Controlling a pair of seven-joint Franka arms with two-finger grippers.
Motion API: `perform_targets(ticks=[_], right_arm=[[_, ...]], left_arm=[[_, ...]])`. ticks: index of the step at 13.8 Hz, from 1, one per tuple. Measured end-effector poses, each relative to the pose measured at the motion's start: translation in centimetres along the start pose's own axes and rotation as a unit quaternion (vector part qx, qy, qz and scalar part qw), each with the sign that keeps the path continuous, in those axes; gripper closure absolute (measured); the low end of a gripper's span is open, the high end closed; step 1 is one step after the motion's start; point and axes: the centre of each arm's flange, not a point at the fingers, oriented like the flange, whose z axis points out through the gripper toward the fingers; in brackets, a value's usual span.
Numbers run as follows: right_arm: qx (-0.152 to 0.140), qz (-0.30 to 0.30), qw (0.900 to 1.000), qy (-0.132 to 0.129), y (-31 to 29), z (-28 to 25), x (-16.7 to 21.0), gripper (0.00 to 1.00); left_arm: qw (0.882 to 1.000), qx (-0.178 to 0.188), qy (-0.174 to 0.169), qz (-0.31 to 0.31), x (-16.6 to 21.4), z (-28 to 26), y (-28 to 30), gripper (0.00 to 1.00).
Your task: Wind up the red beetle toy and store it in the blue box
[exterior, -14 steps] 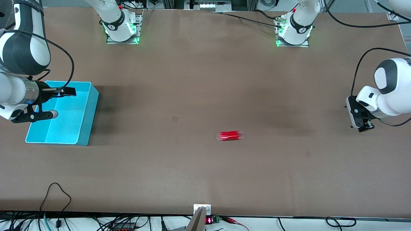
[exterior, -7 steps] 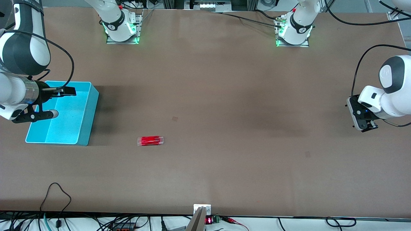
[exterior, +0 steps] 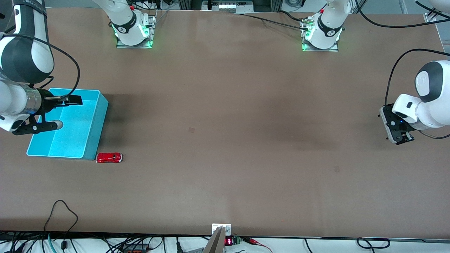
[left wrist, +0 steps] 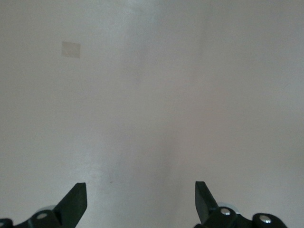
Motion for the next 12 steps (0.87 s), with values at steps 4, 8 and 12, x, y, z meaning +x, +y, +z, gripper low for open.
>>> perform_targets(ticks=[4,8,12], right_arm=[[0.000,-0.006,1.000,-0.002,0.0,0.2,0.1,0.00],[-0.005,-0.049,0.999,0.016,-0.3,1.8,2.3,0.00],[-0.024,-0.178,0.982,0.051,-1.4,4.9,6.5,0.00]], left_arm=[[1.000,-0.003,0.000,-0.011,0.3,-0.1,0.1,0.00],[0.994,-0.044,-0.014,-0.101,2.5,-2.9,1.2,0.00],[0.971,-0.065,-0.038,-0.229,7.2,-8.7,3.5,0.00]])
